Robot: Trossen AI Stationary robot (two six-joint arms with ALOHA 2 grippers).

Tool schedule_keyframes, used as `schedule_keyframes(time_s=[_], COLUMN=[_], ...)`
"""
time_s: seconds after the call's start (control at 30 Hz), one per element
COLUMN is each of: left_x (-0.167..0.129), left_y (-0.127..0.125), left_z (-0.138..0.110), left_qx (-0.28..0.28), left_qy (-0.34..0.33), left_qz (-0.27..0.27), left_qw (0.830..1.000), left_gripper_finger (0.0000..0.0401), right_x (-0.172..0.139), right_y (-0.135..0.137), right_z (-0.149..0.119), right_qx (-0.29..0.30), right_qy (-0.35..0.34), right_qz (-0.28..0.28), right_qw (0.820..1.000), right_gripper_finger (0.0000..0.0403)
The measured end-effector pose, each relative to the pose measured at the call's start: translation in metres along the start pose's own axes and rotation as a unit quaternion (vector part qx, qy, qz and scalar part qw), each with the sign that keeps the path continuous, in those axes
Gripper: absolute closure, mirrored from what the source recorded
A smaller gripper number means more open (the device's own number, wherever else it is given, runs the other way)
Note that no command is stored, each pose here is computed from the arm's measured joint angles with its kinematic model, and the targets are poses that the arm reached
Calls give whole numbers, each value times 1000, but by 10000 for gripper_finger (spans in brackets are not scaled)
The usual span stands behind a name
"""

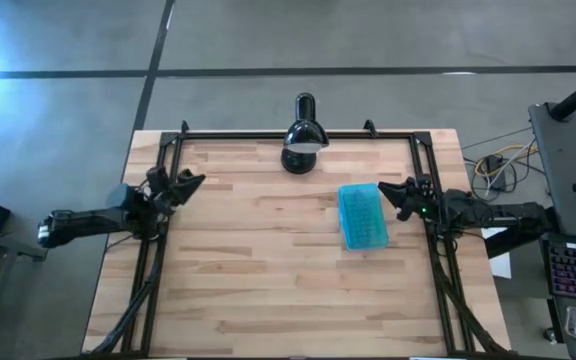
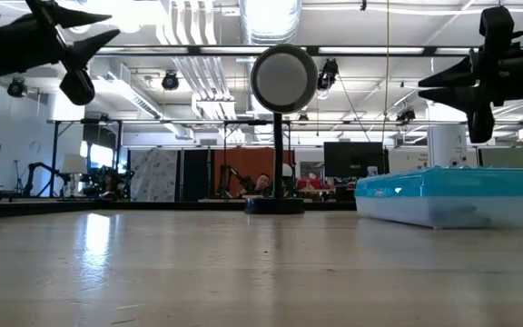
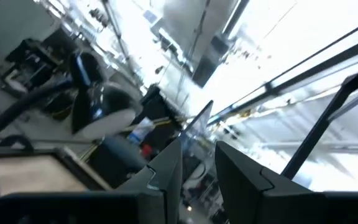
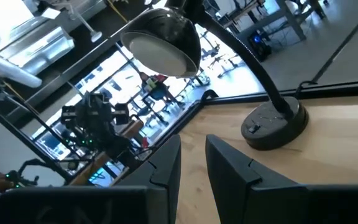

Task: Pick & place school supplies into a supply box
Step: Return to Home Position

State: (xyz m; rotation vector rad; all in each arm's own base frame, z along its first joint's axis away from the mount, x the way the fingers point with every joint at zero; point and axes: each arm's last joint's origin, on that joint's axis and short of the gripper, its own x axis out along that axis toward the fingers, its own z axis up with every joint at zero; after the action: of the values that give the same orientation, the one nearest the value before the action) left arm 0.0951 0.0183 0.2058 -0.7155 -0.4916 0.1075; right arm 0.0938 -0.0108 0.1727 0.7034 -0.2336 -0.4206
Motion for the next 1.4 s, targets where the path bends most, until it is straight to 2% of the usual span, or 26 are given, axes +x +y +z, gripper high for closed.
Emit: schedule_keyframes(time_s=[0.1, 0.3, 0.43, 0.53, 0.57, 1.4], left_x=[-3, -7, -9, -14, -14, -14], left_y=[-2, 1, 12, 23, 24, 24], left_z=[4, 1, -11, -23, -24, -25], left_qx=[-1, 2, 11, 21, 22, 20], left_qy=[-15, 2, 65, 129, 139, 146], left_qz=[-11, 4, 60, 117, 121, 115], left_qw=[1000, 1000, 996, 985, 983, 982], left_gripper_finger=[321, 321, 321, 321, 321, 321], right_x=[0, 0, 0, 0, 0, 2], right_y=[0, 0, 0, 0, 0, -6], right_z=[0, 0, 0, 0, 0, 5], right_qx=[0, 0, 0, 0, 0, -3], right_qy=[0, 0, 0, 0, 0, -28], right_qz=[0, 0, 0, 0, 0, -32], right_qw=[1000, 1000, 1000, 1000, 1000, 999], right_gripper_finger=[335, 335, 335, 335, 335, 335])
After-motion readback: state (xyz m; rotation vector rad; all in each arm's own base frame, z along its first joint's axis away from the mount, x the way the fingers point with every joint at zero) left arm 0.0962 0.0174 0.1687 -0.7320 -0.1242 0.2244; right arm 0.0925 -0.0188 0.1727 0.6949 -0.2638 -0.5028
